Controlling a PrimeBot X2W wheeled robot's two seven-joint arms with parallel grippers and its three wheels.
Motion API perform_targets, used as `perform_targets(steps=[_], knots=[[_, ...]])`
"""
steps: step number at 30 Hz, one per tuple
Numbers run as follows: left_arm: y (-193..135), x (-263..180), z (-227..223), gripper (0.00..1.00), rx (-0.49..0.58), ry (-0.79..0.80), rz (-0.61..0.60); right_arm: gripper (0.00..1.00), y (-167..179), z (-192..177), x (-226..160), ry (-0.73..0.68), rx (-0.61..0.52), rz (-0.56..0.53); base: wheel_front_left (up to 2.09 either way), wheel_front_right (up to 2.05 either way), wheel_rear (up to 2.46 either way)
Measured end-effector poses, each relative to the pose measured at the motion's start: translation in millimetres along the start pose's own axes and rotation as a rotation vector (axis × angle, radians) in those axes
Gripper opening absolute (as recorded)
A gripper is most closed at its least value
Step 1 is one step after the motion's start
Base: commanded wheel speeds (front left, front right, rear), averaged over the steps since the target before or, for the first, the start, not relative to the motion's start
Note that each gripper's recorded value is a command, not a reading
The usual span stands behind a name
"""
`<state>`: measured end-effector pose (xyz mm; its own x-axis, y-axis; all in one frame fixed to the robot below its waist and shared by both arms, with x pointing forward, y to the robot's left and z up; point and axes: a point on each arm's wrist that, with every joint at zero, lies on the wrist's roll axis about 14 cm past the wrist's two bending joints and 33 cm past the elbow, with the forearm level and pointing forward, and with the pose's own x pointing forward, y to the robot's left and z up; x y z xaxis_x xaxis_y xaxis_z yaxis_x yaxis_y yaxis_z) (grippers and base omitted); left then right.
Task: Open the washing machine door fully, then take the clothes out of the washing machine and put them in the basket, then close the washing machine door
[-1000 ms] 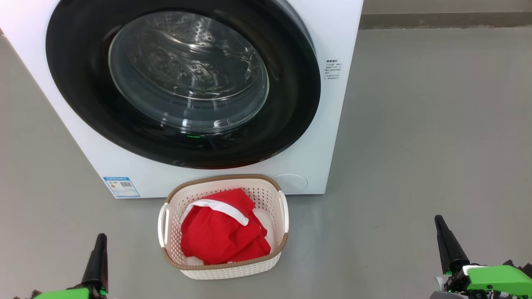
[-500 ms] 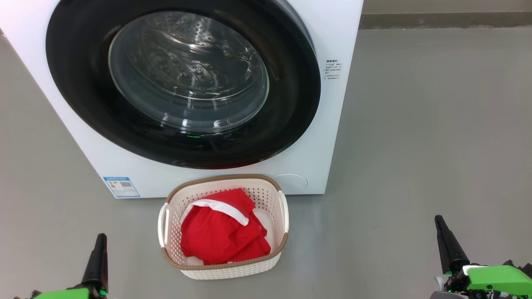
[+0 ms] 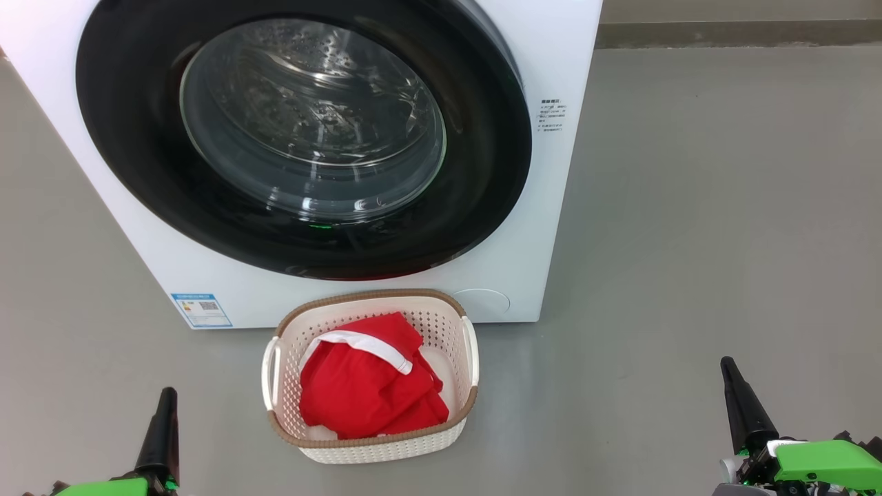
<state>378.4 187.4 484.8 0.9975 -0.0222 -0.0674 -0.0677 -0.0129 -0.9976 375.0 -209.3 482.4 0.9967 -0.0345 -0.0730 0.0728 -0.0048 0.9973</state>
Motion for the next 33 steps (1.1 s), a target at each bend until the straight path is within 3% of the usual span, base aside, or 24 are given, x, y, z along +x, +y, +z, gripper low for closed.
perform_targets(steps=[33], knots=[[0.0,0.0,0.1,0.00,0.000,0.000,0.000,0.00,0.0,-0.1,0.0,0.000,0.000,0.000,0.00,0.00,0.00]])
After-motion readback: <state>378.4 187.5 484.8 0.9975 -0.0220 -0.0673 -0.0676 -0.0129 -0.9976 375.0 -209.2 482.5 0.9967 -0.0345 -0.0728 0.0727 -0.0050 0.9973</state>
